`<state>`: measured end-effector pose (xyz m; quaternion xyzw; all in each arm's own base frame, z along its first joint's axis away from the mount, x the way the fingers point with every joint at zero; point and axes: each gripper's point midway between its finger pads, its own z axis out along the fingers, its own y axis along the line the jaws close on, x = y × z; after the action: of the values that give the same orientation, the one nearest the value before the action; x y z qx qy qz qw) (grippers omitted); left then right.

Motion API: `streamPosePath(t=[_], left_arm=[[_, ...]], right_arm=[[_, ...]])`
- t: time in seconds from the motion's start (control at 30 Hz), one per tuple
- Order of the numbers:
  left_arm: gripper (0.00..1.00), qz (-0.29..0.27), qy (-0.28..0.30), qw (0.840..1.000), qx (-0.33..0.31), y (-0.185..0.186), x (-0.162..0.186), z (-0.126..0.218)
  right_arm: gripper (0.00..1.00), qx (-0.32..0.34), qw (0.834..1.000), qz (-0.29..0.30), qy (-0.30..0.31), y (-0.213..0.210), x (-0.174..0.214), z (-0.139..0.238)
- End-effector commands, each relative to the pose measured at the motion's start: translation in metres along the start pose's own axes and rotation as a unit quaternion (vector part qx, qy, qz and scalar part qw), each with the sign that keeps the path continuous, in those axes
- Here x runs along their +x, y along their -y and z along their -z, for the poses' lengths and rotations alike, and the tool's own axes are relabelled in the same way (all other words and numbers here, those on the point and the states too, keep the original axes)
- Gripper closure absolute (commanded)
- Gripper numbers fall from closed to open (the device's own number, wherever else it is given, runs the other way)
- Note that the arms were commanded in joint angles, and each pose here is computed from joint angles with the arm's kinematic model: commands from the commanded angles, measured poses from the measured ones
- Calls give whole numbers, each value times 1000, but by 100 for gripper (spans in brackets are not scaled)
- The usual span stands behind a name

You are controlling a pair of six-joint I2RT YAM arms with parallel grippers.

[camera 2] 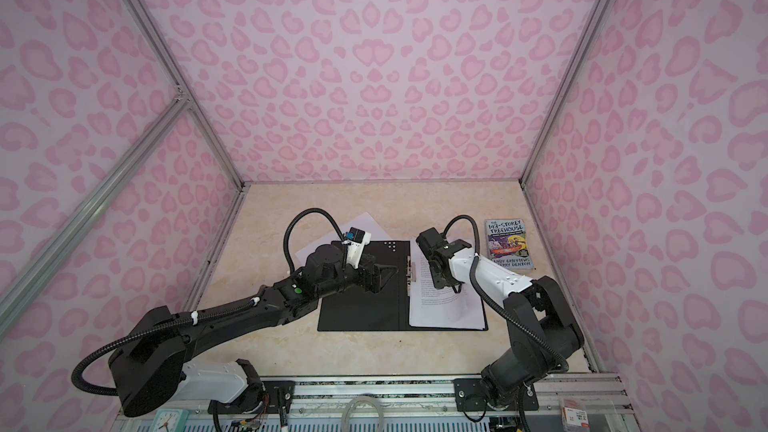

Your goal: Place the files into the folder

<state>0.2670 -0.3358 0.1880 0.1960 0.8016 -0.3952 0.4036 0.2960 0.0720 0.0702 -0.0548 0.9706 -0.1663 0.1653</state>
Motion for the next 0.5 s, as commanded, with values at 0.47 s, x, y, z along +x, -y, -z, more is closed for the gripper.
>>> streamPosePath(t=[0.47], left_arm=[[3, -4, 11, 1000, -19, -6, -7, -1]], right_arm=[[14, 41, 997, -54, 40, 30, -4, 18]])
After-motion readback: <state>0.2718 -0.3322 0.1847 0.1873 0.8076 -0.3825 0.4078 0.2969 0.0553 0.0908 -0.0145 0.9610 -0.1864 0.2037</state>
